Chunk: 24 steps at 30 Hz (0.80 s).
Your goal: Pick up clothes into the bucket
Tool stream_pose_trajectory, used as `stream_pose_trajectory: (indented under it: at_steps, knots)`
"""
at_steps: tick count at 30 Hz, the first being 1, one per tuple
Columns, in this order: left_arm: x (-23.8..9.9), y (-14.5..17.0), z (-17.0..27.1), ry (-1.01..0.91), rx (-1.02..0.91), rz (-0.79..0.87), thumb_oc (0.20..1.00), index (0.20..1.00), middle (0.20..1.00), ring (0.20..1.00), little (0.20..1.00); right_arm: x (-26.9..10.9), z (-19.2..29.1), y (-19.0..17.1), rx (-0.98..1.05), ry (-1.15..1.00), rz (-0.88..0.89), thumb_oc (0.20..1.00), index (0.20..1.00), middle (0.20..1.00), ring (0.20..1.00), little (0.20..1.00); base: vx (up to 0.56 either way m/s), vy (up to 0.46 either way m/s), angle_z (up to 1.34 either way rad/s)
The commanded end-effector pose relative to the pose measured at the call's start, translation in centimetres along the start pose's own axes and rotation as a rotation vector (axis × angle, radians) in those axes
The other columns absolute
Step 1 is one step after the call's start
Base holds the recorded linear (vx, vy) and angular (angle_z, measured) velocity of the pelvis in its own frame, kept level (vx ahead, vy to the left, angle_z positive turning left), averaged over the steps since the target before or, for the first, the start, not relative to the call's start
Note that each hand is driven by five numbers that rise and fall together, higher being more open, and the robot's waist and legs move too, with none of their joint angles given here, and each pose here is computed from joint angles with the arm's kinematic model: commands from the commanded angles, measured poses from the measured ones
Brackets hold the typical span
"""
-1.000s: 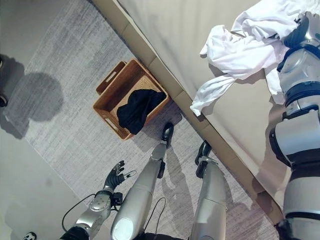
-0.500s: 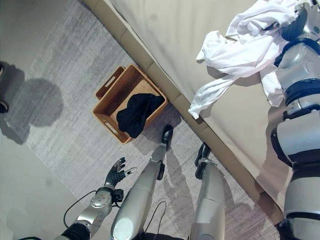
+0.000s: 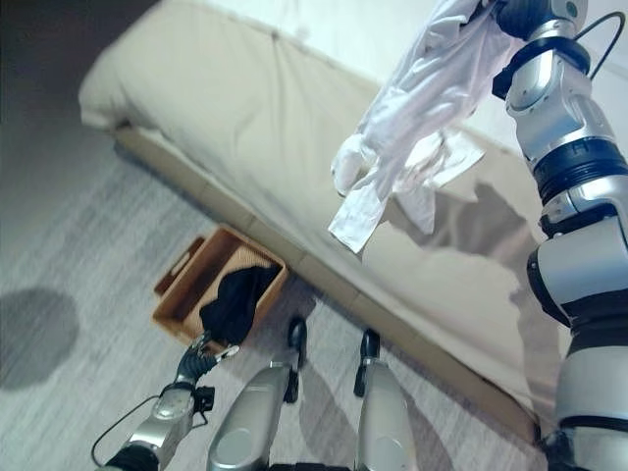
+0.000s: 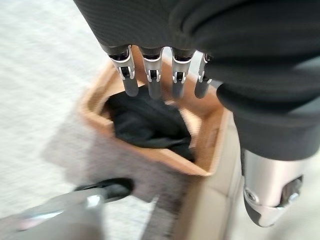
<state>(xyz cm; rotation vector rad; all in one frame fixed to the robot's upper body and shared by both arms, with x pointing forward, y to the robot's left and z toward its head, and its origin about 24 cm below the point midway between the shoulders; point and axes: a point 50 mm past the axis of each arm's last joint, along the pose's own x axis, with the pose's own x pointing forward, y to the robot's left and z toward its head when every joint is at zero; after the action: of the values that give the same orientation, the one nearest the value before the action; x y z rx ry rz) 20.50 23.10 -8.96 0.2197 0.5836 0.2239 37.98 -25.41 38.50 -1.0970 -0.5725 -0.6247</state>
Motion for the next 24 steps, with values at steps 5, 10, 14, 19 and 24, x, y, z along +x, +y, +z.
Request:
stream_pose_trajectory:
  at_steps: [5, 10, 14, 19, 24]
  knots:
    - [-0.2, 1.7, 2.6, -0.160, 0.081, -0.014, 1.000, 1.000, 1.000, 1.000, 1.000, 1.6, 3.5, -7.4, 0.103, -0.182, -0.221, 0.200, 0.200, 0.200, 0.200, 0.200, 0.06, -0.031, 0.09]
    - [-0.5, 2.0, 6.5, -0.328, 0.057, -0.045, 1.000, 1.000, 1.000, 1.000, 1.000, 1.3, 3.6, -7.4, 0.162, -0.201, -0.201, 0.200, 0.200, 0.200, 0.200, 0.200, 0.08, -0.029, 0.05]
    - [-0.9, 1.9, 9.4, -0.437, 0.011, -0.079, 1.000, 1.000, 1.000, 1.000, 1.000, 1.0, 2.9, -6.8, 0.190, -0.179, -0.162, 0.200, 0.200, 0.200, 0.200, 0.200, 0.08, -0.030, -0.10]
    - [-1.5, 1.8, 13.6, -0.582, -0.013, -0.150, 1.000, 1.000, 1.000, 1.000, 1.000, 0.0, 1.7, -4.4, 0.235, -0.160, -0.026, 0.200, 0.200, 0.200, 0.200, 0.200, 0.07, -0.025, -0.10]
    - [-3.3, 1.4, 19.0, -0.789, -0.013, -0.248, 1.000, 1.000, 1.000, 1.000, 1.000, -1.8, -0.8, -1.6, 0.205, -0.109, 0.168, 0.200, 0.200, 0.200, 0.200, 0.200, 0.03, -0.019, -0.10]
